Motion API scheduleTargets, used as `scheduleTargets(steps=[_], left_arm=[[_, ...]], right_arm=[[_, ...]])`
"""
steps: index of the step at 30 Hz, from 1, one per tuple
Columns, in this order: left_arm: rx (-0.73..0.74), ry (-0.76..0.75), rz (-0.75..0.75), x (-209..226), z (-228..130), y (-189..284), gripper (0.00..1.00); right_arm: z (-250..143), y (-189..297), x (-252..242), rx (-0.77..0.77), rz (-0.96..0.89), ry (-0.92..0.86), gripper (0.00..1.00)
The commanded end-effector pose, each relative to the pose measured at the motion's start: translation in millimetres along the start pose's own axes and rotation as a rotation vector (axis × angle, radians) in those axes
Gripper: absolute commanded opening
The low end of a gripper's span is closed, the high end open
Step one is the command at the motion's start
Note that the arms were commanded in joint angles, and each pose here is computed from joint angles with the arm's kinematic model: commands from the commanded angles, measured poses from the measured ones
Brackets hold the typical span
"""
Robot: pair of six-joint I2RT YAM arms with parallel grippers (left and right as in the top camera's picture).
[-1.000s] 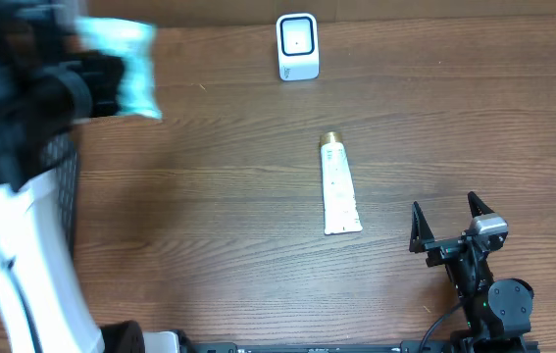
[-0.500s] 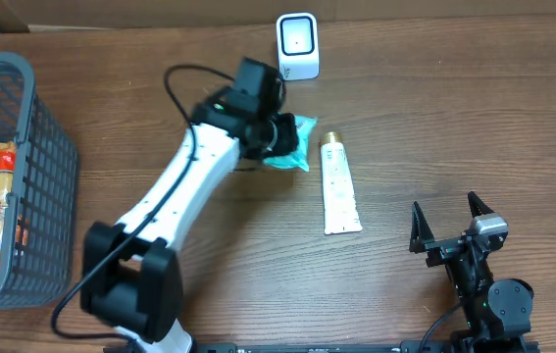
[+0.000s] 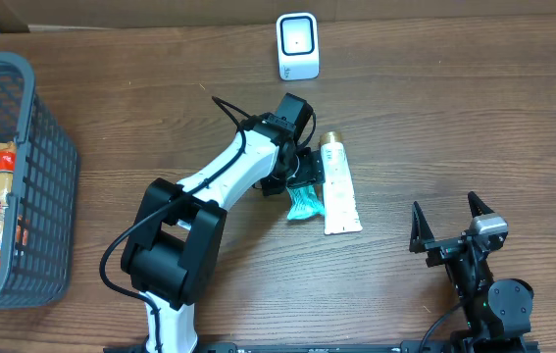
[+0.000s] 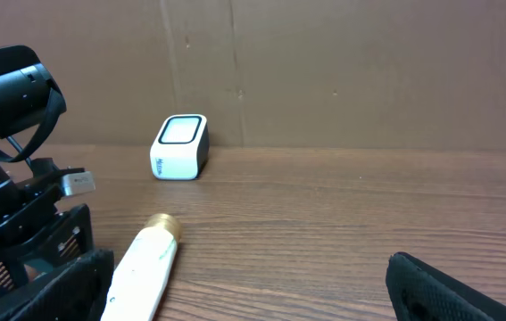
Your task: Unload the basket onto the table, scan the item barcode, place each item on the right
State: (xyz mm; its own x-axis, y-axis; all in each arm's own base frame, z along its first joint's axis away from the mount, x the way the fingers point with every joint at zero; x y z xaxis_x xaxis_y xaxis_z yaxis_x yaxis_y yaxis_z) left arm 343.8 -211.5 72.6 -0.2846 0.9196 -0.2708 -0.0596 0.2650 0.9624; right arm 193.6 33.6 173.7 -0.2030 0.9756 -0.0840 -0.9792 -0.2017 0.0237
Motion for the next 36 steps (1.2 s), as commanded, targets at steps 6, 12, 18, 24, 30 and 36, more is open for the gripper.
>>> scheduleTargets(steps=[6,12,18,24,30,36], left_arm=[[-0.385,-0.131,-0.001,-13,49,183,0.83],[-0.764,-0.035,0.031,43,55,351,0.98],[-0.931,0.32,0.239,173,36,433,1.0],[-0.938,0.764,0.366,288,10,453,1.0],[-0.879,1.084,0.417,376,-9,432,1.0],[-0.793,1.09,0.344,417,10,372,0.99]], right_arm=[[-2,0,0,-0.005,-0.003,-0.002,1.0],[-2,0,0,-0.005,-0.003,-0.002,1.0],[-2,0,0,-0.005,-0.003,-0.002,1.0],[-2,0,0,-0.005,-0.003,-0.002,1.0],[-2,0,0,-0.005,-0.003,-0.002,1.0],[-2,0,0,-0.005,-0.003,-0.002,1.0]])
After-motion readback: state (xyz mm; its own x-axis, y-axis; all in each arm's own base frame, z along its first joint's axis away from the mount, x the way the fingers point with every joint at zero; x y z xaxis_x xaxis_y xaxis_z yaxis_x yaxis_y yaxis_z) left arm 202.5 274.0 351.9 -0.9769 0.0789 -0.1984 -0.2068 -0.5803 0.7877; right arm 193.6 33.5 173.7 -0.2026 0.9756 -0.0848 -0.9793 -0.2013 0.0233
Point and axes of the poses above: each gripper's point midway between its finger pads, its own y axis back along the fingers, its own x axis along the line the jaws close on, z = x × y, the point moved 5 cm from there along y, back along the fingers, and after that the axes turned 9 degrees about y, right-handed, at the moved point
